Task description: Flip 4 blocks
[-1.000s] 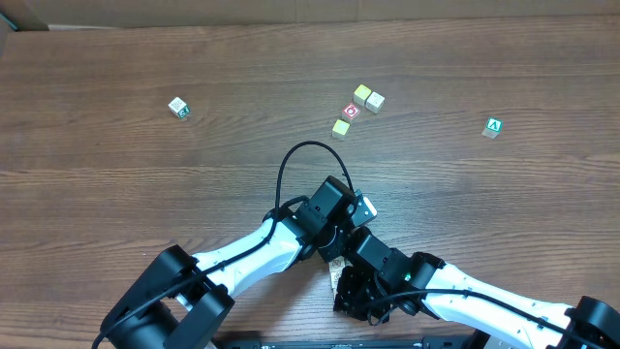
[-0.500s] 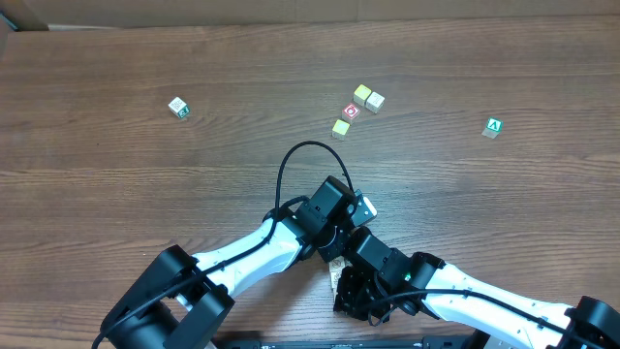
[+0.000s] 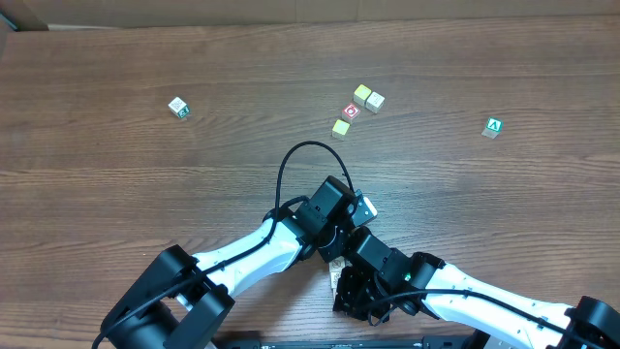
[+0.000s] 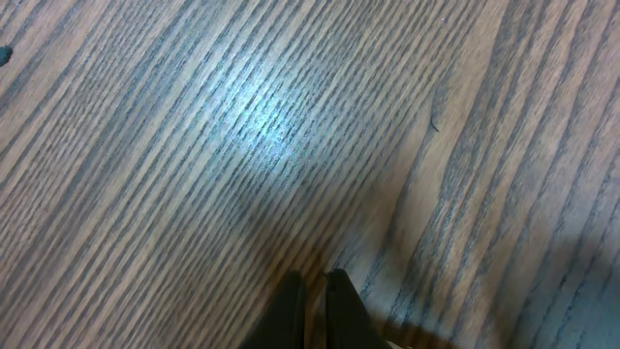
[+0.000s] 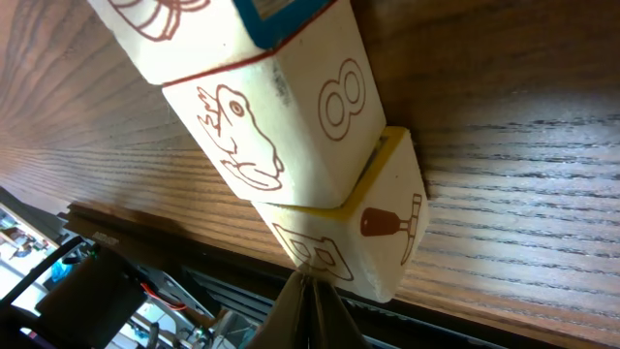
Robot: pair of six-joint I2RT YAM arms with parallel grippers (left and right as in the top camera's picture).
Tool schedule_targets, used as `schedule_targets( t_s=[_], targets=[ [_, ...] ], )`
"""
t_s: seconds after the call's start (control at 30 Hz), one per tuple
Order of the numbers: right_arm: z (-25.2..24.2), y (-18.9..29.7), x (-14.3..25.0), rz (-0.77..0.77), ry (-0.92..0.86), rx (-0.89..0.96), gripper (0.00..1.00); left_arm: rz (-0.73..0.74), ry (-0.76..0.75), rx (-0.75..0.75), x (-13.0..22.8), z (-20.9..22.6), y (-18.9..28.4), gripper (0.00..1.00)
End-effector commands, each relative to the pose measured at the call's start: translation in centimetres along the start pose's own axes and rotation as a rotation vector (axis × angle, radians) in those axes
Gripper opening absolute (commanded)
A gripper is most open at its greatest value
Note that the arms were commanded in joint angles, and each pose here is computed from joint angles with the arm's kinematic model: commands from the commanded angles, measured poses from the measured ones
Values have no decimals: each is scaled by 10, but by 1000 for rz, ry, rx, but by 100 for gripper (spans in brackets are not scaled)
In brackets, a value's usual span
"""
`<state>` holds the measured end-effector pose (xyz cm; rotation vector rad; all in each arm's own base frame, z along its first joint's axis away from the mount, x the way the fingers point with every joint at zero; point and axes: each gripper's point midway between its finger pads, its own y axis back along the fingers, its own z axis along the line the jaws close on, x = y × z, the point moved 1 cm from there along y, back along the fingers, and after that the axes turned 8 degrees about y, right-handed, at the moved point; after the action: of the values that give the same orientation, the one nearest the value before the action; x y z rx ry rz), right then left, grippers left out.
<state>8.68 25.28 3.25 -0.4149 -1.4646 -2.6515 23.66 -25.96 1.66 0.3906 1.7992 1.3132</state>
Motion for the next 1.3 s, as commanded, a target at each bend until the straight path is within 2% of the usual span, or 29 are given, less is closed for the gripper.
schedule_targets(
  t_s=[0.0,1.27],
  targets=[
    [7,1,-7,-38,32,-8,4,40,10,50,13,-10,-7,4],
    [7,1,-7,-37,34,-7,4,24,-2,92,9,-24,-7,4]
  ],
)
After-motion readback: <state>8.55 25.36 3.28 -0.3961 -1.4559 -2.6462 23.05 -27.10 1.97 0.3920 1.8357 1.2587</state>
